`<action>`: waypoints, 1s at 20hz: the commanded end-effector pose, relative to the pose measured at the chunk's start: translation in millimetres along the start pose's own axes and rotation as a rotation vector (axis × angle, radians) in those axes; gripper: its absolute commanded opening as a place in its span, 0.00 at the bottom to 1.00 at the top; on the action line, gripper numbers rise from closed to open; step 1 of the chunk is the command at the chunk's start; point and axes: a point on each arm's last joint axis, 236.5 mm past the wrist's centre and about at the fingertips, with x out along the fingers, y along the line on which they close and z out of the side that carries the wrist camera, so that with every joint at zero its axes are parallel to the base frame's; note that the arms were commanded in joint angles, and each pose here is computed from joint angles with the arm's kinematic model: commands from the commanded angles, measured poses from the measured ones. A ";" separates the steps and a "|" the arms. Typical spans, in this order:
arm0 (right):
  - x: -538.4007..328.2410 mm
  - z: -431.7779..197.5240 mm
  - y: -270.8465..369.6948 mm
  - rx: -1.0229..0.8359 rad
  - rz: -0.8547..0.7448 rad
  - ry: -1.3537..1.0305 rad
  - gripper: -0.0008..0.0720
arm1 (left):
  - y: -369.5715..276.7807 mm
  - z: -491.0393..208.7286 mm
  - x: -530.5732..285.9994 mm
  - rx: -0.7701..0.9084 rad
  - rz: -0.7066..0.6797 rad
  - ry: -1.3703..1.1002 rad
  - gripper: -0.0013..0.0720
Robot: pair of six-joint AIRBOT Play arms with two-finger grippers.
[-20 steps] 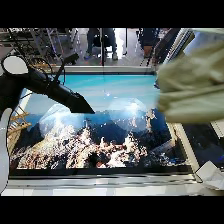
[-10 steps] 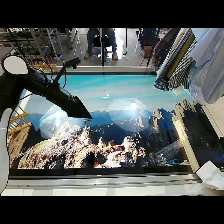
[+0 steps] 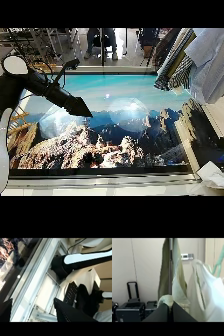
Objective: Fold the clothes and pants, and hang the long-sleeved shirts on hangers.
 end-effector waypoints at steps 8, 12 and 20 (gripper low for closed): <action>-69.7 86.8 18.7 0.410 0.176 -0.051 0.78 | 0.8 -0.3 0.2 -0.019 -0.001 0.002 0.77; -168.4 171.8 77.1 0.506 0.471 -0.138 0.78 | 23.8 -6.8 -0.8 -0.038 0.096 0.028 0.50; -512.0 -77.3 284.7 -0.263 1.632 0.888 0.70 | 172.6 -55.3 -242.0 -0.391 1.440 -0.192 0.38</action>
